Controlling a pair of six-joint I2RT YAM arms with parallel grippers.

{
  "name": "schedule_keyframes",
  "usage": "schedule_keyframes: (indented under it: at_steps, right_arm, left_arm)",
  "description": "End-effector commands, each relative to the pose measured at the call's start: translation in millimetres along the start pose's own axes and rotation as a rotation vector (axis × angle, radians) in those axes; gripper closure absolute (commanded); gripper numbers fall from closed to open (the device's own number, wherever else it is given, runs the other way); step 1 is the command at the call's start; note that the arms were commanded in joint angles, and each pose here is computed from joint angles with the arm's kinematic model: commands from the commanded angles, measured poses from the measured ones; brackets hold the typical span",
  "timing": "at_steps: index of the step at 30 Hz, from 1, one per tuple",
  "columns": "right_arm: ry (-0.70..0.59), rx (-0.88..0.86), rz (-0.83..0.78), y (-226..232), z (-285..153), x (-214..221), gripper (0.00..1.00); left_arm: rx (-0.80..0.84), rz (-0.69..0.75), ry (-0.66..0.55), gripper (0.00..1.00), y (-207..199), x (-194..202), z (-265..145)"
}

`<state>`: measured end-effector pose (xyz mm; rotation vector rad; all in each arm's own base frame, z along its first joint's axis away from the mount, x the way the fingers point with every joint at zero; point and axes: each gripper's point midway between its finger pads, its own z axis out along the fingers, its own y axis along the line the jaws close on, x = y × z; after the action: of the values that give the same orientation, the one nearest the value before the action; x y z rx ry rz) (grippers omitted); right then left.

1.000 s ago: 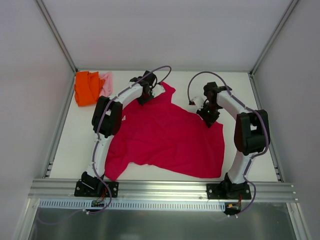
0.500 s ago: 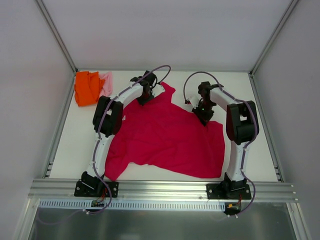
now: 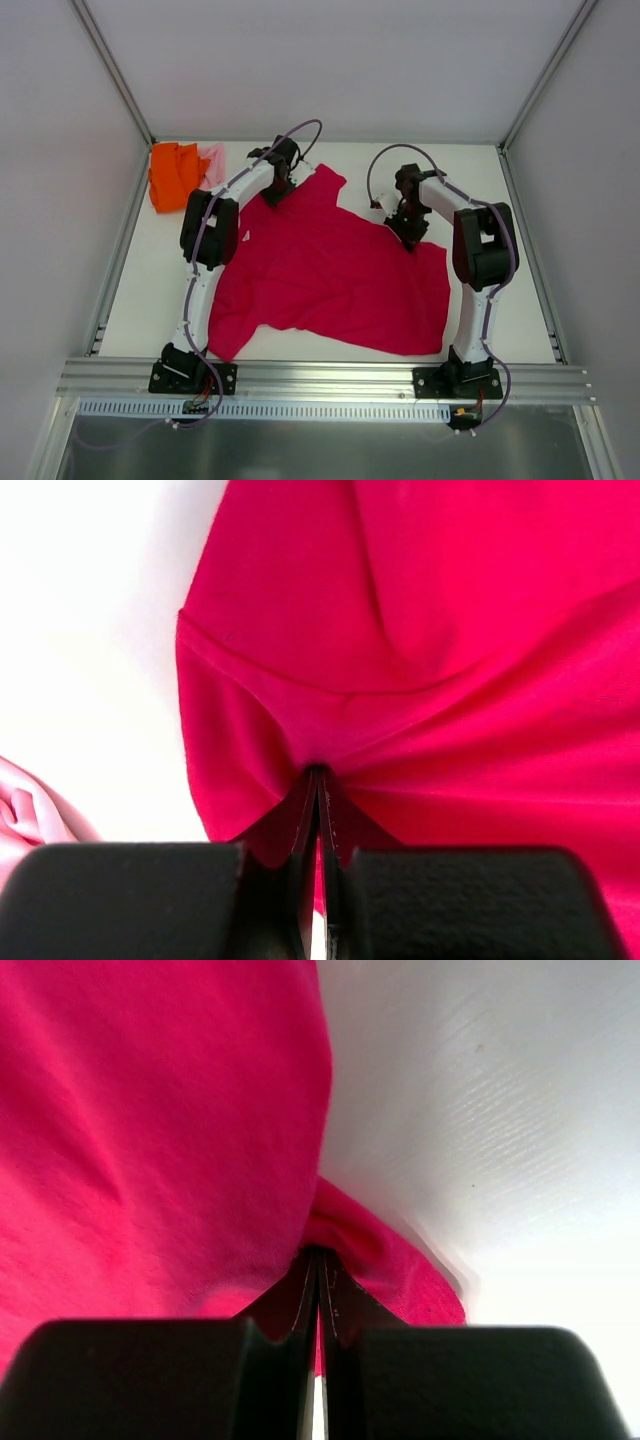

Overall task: Fold and stack the t-shirts
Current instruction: Flatten out the tshirt

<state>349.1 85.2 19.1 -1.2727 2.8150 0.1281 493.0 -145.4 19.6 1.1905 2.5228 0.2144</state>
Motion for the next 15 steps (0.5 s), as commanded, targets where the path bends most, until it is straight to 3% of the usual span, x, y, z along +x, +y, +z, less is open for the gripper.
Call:
schedule_keyframes:
  at_steps: [1,15]
  right_arm:
    - [-0.009,0.091,0.009,-9,-16,2,0.99]
    - [-0.021,0.232,0.056,-46,-28,-21,0.99]
  left_arm:
    - [0.011,-0.045,0.095,1.00,4,26,8]
    - [-0.019,-0.188,0.112,1.00,33,45,-4]
